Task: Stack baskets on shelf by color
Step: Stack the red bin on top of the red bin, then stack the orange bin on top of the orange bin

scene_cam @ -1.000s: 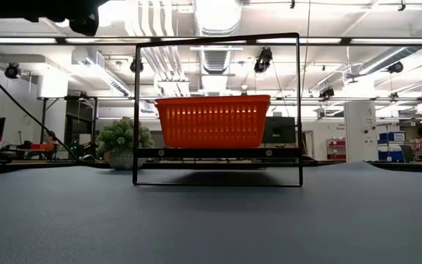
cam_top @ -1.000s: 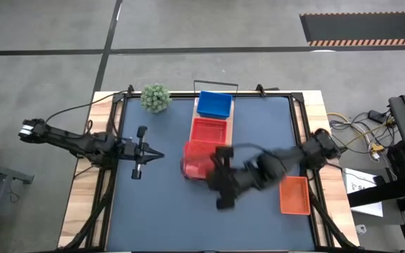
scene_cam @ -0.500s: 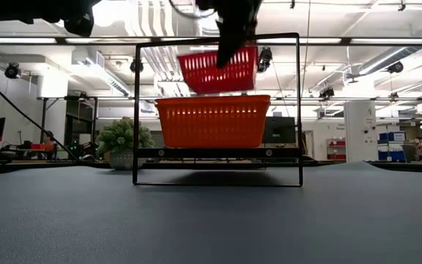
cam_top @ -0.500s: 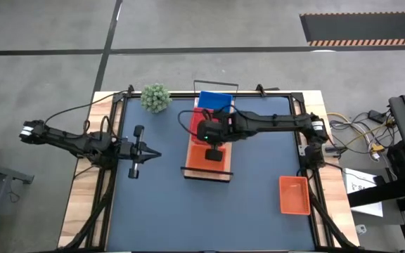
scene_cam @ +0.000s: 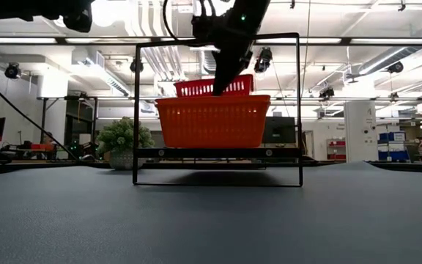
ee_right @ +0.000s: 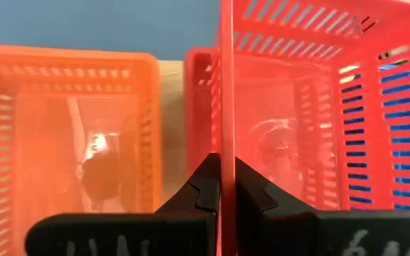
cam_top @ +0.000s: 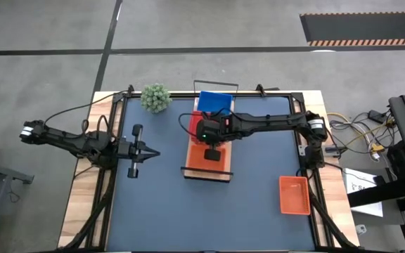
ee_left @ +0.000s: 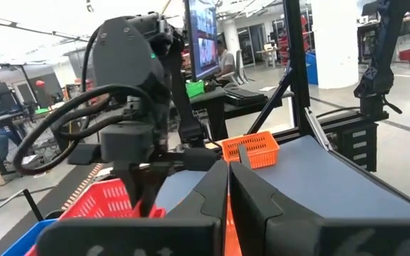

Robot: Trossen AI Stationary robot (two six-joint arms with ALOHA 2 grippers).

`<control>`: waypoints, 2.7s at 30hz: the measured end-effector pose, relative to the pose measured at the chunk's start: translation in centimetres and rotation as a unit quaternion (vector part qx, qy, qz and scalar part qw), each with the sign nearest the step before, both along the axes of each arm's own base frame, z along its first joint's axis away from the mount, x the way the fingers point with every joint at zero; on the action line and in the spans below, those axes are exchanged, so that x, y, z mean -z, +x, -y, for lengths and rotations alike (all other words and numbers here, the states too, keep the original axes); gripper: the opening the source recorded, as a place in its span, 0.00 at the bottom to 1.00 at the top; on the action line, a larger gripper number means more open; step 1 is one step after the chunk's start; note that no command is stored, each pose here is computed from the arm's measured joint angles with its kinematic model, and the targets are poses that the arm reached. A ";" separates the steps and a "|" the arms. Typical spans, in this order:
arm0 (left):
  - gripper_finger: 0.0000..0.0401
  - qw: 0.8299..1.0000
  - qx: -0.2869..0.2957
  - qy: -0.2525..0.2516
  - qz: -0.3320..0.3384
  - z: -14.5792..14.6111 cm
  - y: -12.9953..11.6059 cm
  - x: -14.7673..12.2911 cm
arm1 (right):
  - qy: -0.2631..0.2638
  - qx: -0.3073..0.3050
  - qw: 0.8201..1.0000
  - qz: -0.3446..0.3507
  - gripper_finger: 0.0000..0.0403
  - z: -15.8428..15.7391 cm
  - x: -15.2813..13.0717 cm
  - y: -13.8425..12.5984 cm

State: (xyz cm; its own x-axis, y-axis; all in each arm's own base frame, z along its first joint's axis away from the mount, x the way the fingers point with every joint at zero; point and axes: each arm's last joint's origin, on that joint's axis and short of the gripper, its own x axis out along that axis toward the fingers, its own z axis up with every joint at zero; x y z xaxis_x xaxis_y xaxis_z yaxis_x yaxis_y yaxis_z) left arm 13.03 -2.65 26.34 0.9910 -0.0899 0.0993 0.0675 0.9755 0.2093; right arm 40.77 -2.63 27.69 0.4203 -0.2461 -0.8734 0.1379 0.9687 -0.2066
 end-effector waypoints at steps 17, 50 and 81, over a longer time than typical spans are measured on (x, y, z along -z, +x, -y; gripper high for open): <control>0.00 1.000 0.000 -0.002 -0.001 0.0 0.0 0.0 | 0.028 -0.002 1.000 -0.005 0.02 0.8 1.0 -0.1; 0.00 1.000 0.000 -0.001 -0.005 0.0 0.1 0.1 | 0.032 -0.017 0.999 -0.033 0.20 0.7 -1.7 -1.1; 0.00 1.000 0.002 -0.022 0.014 0.0 0.1 -0.2 | 0.328 0.441 0.792 -0.265 0.02 -17.0 0.4 -17.3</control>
